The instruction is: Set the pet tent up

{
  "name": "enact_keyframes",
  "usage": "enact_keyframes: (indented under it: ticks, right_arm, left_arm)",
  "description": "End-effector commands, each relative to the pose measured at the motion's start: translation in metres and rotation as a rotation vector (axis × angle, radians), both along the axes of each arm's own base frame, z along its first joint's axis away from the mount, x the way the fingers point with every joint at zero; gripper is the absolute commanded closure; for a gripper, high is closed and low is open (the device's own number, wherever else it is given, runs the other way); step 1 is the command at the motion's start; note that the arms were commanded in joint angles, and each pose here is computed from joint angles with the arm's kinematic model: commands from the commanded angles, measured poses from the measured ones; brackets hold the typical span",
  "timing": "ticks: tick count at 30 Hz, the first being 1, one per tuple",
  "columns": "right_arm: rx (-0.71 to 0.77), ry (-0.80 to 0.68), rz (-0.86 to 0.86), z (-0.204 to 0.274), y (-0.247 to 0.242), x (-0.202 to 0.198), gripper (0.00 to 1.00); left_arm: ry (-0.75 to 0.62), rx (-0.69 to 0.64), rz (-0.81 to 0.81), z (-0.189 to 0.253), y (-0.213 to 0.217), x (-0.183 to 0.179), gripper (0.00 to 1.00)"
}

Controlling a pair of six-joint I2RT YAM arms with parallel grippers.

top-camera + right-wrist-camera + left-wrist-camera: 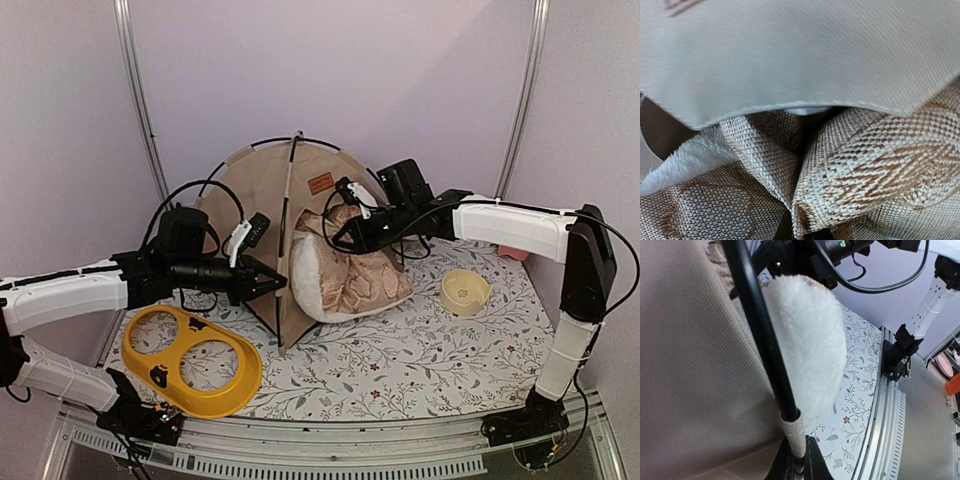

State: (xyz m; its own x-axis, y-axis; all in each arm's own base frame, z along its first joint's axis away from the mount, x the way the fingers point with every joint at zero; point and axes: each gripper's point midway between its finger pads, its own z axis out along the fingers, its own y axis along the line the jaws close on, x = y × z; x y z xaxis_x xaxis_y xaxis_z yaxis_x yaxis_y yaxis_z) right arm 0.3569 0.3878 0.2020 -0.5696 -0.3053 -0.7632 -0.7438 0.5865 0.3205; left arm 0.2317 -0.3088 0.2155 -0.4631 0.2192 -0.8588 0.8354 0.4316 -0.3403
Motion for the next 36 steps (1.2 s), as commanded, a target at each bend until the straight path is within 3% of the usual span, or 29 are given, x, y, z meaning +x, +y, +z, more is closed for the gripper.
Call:
enact_keyframes:
  ticks: [1, 5, 9, 16, 19, 23, 27, 36]
  right_arm:
    - [0.089, -0.143, 0.066, 0.047, 0.031, 0.002, 1.0]
    - [0.068, -0.139, -0.068, 0.036, -0.002, 0.047, 1.0]
    - [0.108, -0.005, -0.319, 0.014, -0.041, 0.09, 1.0]
    - [0.109, -0.048, -0.406, 0.014, -0.009, 0.077, 1.0]
    - [0.124, 0.02, -0.52, 0.006, -0.039, 0.096, 1.0]
    - [0.204, 0.065, -0.758, 0.012, -0.096, 0.121, 1.0]
    - [0.426, 0.114, -0.732, 0.036, -0.075, 0.102, 1.0]
    - [0.62, 0.251, -0.861, 0.047, -0.049, 0.091, 0.97]
  left_arm:
    - [-0.024, -0.068, -0.199, 0.019, -0.018, -0.024, 1.0]
    - [-0.031, -0.085, -0.249, 0.026, -0.021, -0.033, 1.0]
    - [-0.033, -0.09, -0.269, 0.027, -0.024, -0.038, 1.0]
    - [-0.022, -0.084, -0.293, 0.018, -0.035, -0.044, 1.0]
    - [-0.022, -0.09, -0.295, 0.019, -0.036, -0.046, 1.0]
    - [-0.028, -0.095, -0.284, 0.019, -0.037, -0.047, 1.0]
    - [-0.024, -0.11, -0.289, 0.017, -0.04, -0.048, 1.0]
    - [-0.015, -0.106, -0.312, 0.008, -0.061, -0.053, 1.0]
